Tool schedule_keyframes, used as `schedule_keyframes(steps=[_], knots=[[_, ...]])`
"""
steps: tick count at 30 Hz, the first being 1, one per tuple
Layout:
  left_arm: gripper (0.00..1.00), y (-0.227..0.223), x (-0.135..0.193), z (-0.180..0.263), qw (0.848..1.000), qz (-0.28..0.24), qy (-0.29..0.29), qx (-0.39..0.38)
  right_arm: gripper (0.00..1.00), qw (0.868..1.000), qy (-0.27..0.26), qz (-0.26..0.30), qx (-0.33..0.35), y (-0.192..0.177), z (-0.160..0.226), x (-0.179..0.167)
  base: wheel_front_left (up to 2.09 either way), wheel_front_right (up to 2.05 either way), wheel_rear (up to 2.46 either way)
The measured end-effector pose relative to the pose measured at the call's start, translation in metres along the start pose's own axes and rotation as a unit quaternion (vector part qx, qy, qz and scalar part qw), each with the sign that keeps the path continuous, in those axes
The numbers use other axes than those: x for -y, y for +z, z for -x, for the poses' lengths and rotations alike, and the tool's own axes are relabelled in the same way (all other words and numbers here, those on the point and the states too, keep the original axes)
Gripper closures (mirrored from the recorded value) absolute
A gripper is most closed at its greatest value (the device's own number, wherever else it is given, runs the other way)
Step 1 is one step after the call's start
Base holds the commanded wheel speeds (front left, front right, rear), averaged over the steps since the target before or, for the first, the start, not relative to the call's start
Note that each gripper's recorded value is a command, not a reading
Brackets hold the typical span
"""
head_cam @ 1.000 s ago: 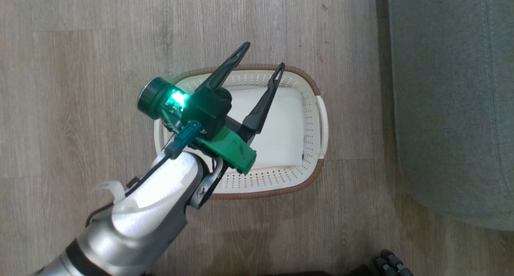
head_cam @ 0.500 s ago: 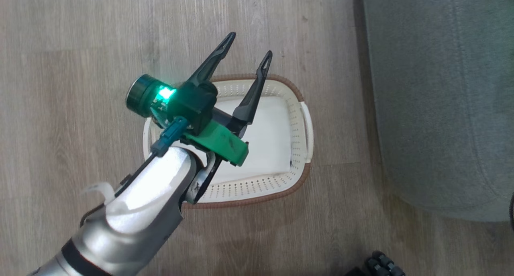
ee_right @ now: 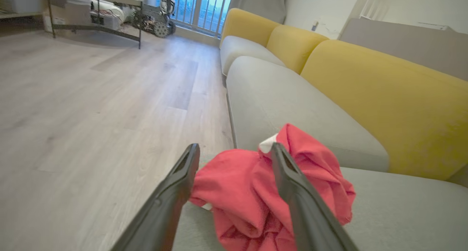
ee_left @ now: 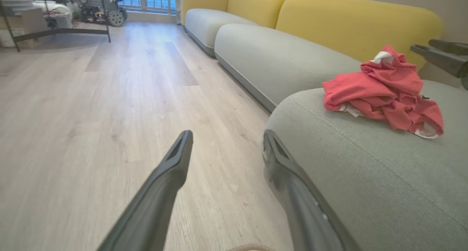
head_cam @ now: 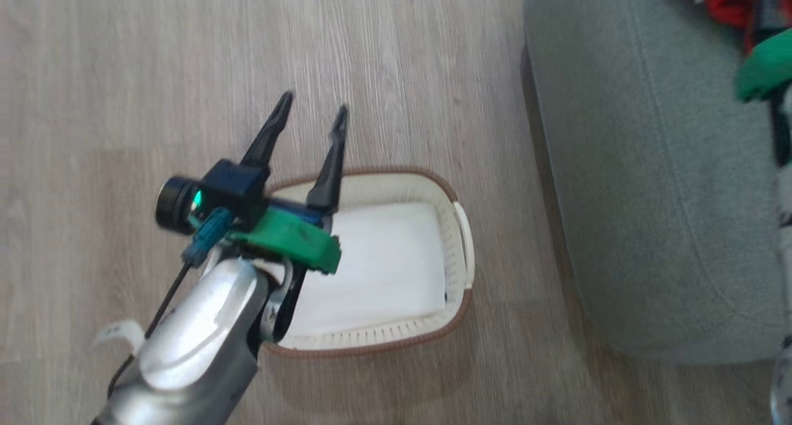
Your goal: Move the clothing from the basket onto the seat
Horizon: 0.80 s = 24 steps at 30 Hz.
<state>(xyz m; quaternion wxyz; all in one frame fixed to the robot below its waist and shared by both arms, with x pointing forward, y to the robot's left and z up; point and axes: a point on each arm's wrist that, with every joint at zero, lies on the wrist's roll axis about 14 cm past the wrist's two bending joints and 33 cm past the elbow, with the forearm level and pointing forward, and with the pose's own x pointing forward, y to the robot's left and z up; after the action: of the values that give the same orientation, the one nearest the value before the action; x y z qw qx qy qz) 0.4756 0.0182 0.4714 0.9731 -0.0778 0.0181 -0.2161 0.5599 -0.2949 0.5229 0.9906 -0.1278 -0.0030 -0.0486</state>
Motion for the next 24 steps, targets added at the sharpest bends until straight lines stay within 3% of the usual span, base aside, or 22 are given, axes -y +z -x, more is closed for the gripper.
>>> schedule_keyframes(steps=[12,18,24], knots=[[0.00,0.021,-0.044,0.085,0.992,-0.001,0.123,0.008,0.00,0.991,0.069,-0.081,0.076,0.056,0.064,-0.066,0.00,0.00,0.00],[0.00,0.023,-0.065,0.131,0.982,-0.002,0.186,0.011,0.00,0.986,0.081,-0.121,0.084,0.058,0.104,-0.091,0.00,0.00,0.00],[0.00,0.016,-0.075,0.170,0.974,-0.001,0.228,0.005,0.00,0.985,0.077,-0.136,0.078,0.048,0.137,-0.095,0.00,0.00,0.00]])
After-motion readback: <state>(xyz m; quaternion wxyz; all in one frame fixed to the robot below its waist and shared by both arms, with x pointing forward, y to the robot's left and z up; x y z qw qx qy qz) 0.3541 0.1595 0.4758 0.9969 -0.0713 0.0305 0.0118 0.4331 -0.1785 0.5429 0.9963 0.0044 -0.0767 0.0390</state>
